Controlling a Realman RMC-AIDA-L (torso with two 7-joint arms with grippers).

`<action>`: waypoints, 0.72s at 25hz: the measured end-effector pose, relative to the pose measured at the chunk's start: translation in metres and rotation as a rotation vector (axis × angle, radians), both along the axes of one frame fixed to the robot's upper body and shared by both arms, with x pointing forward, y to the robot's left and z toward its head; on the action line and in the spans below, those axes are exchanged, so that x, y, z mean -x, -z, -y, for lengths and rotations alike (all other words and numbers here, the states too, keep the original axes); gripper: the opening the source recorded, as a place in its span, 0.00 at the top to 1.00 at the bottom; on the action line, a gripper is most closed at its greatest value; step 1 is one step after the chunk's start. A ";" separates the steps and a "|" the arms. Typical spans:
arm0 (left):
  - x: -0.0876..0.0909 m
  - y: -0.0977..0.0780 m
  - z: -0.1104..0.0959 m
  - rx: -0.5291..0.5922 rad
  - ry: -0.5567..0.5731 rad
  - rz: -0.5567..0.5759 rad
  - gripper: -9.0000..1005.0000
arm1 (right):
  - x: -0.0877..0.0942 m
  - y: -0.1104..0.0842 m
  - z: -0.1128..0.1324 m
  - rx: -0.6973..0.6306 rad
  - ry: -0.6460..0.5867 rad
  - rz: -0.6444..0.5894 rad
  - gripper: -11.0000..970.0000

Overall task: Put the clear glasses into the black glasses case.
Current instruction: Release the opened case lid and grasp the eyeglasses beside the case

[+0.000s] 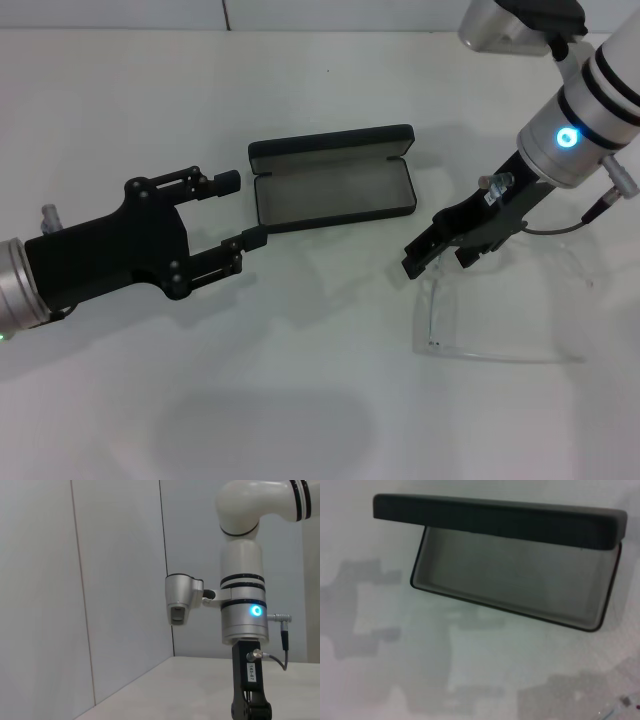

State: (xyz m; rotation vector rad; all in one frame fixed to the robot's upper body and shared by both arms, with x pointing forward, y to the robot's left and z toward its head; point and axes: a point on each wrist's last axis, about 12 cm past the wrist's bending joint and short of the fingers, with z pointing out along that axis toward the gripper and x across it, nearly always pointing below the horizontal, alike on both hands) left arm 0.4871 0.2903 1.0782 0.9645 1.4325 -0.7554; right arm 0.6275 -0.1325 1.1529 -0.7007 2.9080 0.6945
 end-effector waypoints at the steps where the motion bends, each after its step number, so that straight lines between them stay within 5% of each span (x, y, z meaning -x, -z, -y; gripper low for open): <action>1: 0.000 0.000 0.000 0.000 0.000 0.000 0.39 | 0.000 0.001 0.000 0.002 0.000 -0.002 0.22; 16: 0.001 0.001 0.000 0.002 0.000 -0.004 0.39 | 0.004 0.007 0.001 0.044 -0.038 -0.001 0.24; 18: 0.001 0.001 0.000 0.003 -0.001 -0.003 0.39 | 0.004 0.006 0.000 0.054 -0.060 0.011 0.33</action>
